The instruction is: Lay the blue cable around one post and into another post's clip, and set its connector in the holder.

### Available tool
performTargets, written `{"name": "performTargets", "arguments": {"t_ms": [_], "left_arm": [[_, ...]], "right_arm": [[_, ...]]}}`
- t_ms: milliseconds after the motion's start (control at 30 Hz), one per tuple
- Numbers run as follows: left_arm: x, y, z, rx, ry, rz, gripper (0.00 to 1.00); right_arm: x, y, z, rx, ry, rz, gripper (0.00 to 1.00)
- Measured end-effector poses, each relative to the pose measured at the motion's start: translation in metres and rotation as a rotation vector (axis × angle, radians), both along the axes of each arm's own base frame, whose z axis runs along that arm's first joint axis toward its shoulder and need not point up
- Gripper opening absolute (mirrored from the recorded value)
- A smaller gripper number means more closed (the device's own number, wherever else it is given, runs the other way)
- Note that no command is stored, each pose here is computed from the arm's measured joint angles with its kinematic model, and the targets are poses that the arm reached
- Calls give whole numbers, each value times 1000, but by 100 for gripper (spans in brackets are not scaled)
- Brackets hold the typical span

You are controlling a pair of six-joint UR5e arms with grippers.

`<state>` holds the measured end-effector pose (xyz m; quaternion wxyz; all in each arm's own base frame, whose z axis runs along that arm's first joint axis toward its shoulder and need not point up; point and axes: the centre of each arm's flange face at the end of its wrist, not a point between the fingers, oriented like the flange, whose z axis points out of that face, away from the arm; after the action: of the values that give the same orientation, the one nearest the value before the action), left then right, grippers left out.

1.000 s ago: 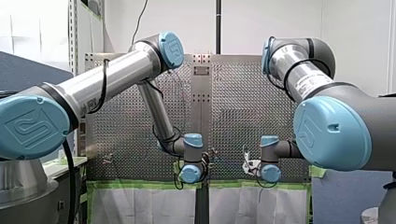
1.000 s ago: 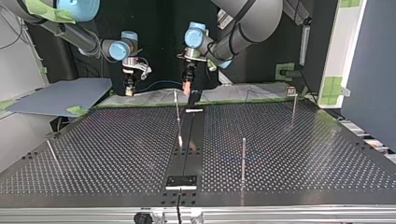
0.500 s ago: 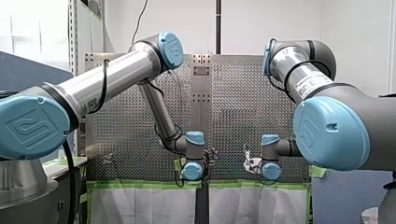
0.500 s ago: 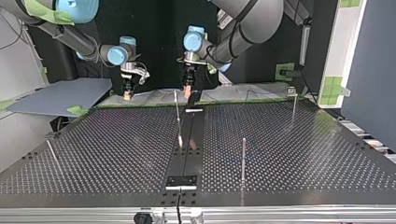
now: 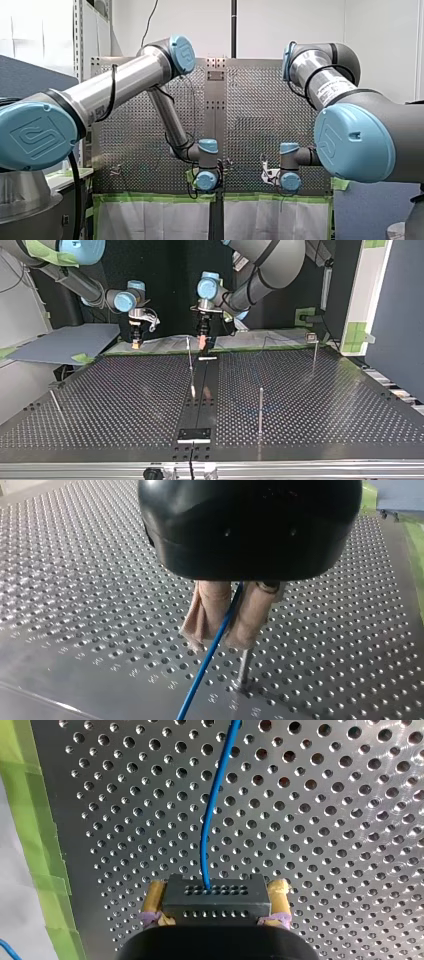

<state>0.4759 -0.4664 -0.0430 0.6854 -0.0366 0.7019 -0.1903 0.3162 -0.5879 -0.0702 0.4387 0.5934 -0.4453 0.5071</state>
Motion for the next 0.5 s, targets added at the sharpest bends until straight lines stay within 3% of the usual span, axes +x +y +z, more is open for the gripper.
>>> {"name": "performTargets", "arguments": {"t_ms": [500], "left_arm": [[23,-6,-5,-27,18,-9,22]], "right_arm": [[0,-2,1,-8,-3,1,3]]}}
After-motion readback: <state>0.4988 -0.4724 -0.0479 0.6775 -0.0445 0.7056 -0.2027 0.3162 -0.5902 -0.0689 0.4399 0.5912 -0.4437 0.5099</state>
